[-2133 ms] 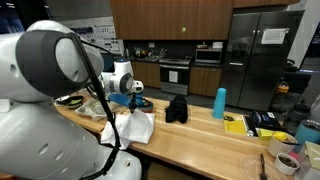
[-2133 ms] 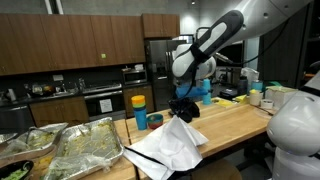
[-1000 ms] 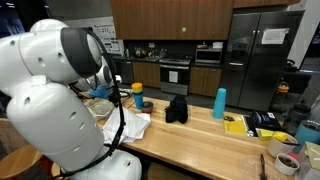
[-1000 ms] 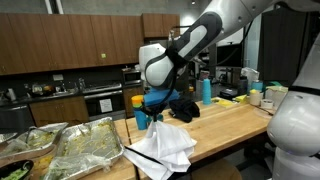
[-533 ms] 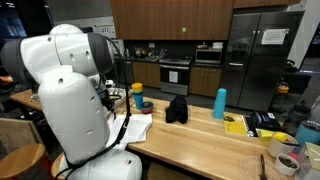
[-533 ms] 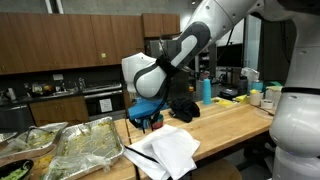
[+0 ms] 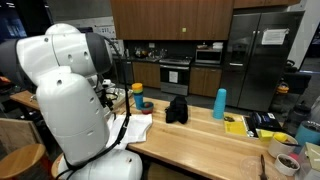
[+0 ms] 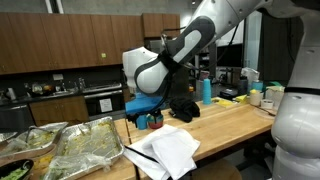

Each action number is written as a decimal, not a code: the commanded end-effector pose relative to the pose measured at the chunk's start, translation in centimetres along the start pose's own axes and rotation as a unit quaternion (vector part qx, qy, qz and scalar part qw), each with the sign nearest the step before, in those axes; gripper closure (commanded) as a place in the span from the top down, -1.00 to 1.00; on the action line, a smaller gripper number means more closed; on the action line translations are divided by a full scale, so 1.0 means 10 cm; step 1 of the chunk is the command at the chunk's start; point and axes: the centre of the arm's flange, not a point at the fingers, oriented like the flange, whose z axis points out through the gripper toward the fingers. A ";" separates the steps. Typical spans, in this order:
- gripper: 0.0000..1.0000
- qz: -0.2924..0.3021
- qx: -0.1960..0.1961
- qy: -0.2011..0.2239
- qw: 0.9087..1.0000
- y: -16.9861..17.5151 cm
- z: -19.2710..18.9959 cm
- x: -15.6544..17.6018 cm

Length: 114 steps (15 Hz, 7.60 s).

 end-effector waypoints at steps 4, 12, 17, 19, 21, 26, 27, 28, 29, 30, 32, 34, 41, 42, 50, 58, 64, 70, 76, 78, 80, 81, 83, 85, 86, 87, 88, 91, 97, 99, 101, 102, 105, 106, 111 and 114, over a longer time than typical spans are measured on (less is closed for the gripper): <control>1.00 0.020 -0.007 0.032 0.999 0.84 -0.41 0.35; 1.00 0.086 -0.039 0.005 0.996 2.66 -0.34 0.94; 1.00 0.036 0.068 -0.059 0.995 3.15 -0.26 1.24; 1.00 0.015 0.100 -0.080 0.992 3.18 -0.19 1.29; 1.00 -0.014 0.126 -0.102 0.987 3.18 -0.12 1.36; 1.00 -0.098 0.172 -0.145 0.969 3.01 0.14 1.46; 1.00 -0.118 0.182 -0.146 0.965 2.98 0.19 1.51; 1.00 -0.137 0.187 -0.145 0.962 2.94 0.24 1.55; 1.00 -0.156 0.184 -0.144 0.960 2.89 0.32 1.55; 1.00 -0.167 0.167 -0.145 0.961 2.86 0.36 1.56; 1.00 -0.148 0.171 -0.143 0.964 2.89 0.35 1.45; 1.00 -0.155 0.170 -0.148 0.962 2.85 0.41 1.47; 1.00 -0.162 0.169 -0.103 0.967 2.86 0.44 1.51; 1.00 -0.159 0.165 -0.084 0.970 2.87 0.47 1.59; 1.00 -0.114 0.156 0.041 0.980 2.92 0.82 2.14; 1.00 -0.136 0.114 0.010 0.984 2.78 1.15 2.40; 1.00 -0.138 0.098 -0.025 0.985 2.53 1.34 2.34; 1.00 -0.157 0.063 -0.070 0.983 2.35 1.64 2.16; 1.00 -0.179 0.043 -0.096 0.978 2.30 1.81 2.08; 1.00 -0.189 0.043 -0.102 0.976 2.27 1.85 2.04; 1.00 -0.196 0.044 -0.112 0.973 2.23 1.87 2.01; 1.00 -0.198 0.044 -0.115 0.972 2.21 1.89 1.98; 1.00 -0.202 0.042 -0.124 0.971 2.17 1.93 1.95; 1.00 -0.204 0.040 -0.130 0.970 2.14 1.96 1.92; 1.00 -0.205 0.039 -0.132 0.969 2.13 1.97 1.91; 1.00 -0.202 0.038 -0.133 0.970 2.12 2.00 1.90; 1.00 -0.200 0.037 -0.135 0.970 2.13 2.00 1.92; 1.00 -0.202 0.033 -0.134 0.970 2.16 2.06 1.89; 0.36 -0.212 0.026 -0.140 0.967 2.20 2.15 1.84; 0.09 -0.210 0.026 -0.141 0.967 2.20 2.15 1.84; -0.23 -0.211 0.025 -0.141 0.967 2.20 2.15 1.85; -0.42 -0.210 0.026 -0.141 0.967 2.20 2.16 1.85; -0.87 -0.208 0.028 -0.138 0.968 2.19 2.13 1.87; -0.98 -0.207 0.028 -0.137 0.968 2.19 2.12 1.88; -0.99 -0.201 0.042 -0.129 0.970 2.16 2.01 1.90; -0.99 -0.199 0.052 -0.125 0.971 2.13 1.91 1.90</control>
